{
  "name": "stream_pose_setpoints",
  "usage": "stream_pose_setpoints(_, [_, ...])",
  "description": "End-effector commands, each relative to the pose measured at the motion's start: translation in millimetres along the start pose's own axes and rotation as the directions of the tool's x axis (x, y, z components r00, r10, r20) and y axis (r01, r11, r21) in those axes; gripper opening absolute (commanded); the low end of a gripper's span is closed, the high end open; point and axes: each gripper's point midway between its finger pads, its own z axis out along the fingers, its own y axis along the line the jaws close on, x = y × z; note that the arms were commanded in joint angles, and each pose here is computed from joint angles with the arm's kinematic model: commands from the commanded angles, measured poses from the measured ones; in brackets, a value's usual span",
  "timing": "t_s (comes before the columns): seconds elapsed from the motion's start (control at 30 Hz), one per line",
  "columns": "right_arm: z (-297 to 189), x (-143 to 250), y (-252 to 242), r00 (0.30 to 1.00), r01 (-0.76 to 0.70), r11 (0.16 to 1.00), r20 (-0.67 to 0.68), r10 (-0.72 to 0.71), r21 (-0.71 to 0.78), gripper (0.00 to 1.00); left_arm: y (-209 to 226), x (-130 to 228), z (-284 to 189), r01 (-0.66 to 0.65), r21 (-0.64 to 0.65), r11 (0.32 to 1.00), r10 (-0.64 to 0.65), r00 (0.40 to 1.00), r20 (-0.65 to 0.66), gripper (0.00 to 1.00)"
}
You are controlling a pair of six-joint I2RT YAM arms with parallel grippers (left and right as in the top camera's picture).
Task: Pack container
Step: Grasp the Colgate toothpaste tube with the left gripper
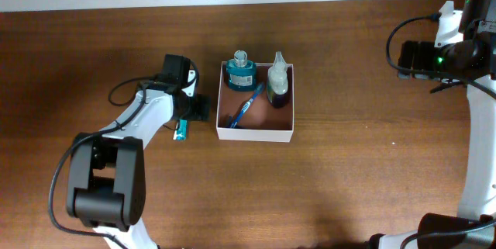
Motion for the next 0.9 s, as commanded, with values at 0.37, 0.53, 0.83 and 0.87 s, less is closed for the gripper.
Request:
stream_pose_setpoints(0.37, [-1.0, -1.8, 0.4, 1.0, -0.012, 1.0, 0.005, 0.012, -0.004, 0.99, 3.0, 6.2, 18.2, 0.018, 0.001, 1.0, -0.018, 0.999, -0.039, 0.18])
stream_pose_setpoints(0.53, [-1.0, -1.8, 0.4, 1.0, -0.012, 1.0, 0.005, 0.012, -0.004, 0.99, 2.9, 3.6, 14.9, 0.018, 0.001, 1.0, -0.018, 0.999, -0.034, 0.01])
stream_pose_setpoints(0.83, [-1.0, -1.8, 0.4, 1.0, -0.012, 1.0, 0.005, 0.012, -0.004, 0.99, -8.2, -33.3, -67.0, 0.004, 0.017, 1.0, -0.005, 0.999, 0.049, 0.01])
stream_pose_setpoints(0.87, [-1.0, -1.9, 0.4, 1.0, -0.012, 1.0, 0.006, 0.012, -0.004, 0.99, -12.9, -37.0, -80.1, 0.002, 0.023, 1.0, -0.004, 0.997, 0.071, 0.01])
